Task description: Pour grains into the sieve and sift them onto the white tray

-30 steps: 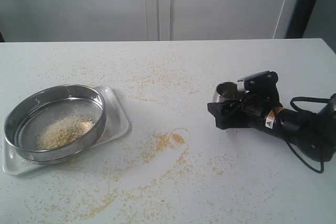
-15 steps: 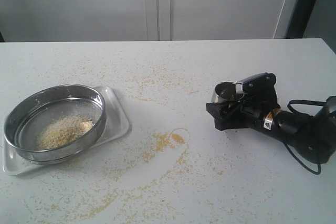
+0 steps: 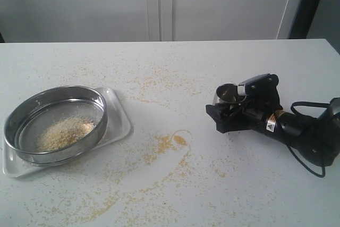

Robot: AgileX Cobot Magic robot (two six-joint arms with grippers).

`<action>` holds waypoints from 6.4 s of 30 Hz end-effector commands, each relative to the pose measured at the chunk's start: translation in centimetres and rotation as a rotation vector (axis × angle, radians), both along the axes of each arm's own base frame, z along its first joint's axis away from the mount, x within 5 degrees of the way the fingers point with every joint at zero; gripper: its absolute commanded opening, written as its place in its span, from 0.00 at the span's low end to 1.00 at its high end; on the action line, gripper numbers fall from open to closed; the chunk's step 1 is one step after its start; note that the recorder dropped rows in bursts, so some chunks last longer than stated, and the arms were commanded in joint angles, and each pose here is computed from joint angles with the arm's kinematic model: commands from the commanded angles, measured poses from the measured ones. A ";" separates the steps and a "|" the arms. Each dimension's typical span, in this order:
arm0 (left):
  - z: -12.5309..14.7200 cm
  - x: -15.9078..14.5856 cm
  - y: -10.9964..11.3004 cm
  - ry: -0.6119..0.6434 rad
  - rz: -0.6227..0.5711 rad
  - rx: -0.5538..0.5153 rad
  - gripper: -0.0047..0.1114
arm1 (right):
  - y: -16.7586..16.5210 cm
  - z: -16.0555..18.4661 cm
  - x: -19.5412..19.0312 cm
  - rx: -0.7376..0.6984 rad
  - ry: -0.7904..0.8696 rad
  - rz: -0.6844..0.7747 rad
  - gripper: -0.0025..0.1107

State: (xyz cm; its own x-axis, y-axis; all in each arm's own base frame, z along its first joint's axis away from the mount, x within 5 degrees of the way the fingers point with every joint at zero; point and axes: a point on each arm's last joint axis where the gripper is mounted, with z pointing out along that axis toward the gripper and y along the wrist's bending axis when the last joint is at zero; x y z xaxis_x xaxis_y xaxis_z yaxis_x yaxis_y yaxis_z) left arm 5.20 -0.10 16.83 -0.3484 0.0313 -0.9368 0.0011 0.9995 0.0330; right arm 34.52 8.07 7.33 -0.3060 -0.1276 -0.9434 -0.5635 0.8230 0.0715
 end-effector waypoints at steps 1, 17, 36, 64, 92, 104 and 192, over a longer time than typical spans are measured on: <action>-0.1 0.0 0.0 -0.001 -0.001 -0.010 0.05 | -0.2 0.7 0.1 -0.001 -0.031 0.017 0.76; -0.1 0.0 0.0 -0.001 -0.001 -0.010 0.05 | 0.0 3.9 0.0 0.050 -0.062 0.027 0.76; -0.1 0.0 0.0 -0.001 -0.001 -0.010 0.05 | -0.1 10.5 -0.7 0.048 -0.153 0.024 0.64; -0.1 0.0 0.0 -0.001 -0.001 -0.010 0.05 | -6.3 20.6 -7.4 -0.517 0.001 -0.416 0.02; -0.1 0.0 0.0 0.001 -0.001 -0.011 0.05 | -5.9 20.5 -9.1 -0.374 0.588 -0.430 0.02; -0.1 0.0 0.0 0.001 -0.001 -0.011 0.05 | -9.2 19.3 -8.2 -0.320 0.728 -0.564 0.02; 14.2 14.7 0.5 0.574 -0.082 0.012 0.04 | -6.1 19.8 -12.7 -0.289 0.345 -0.406 0.02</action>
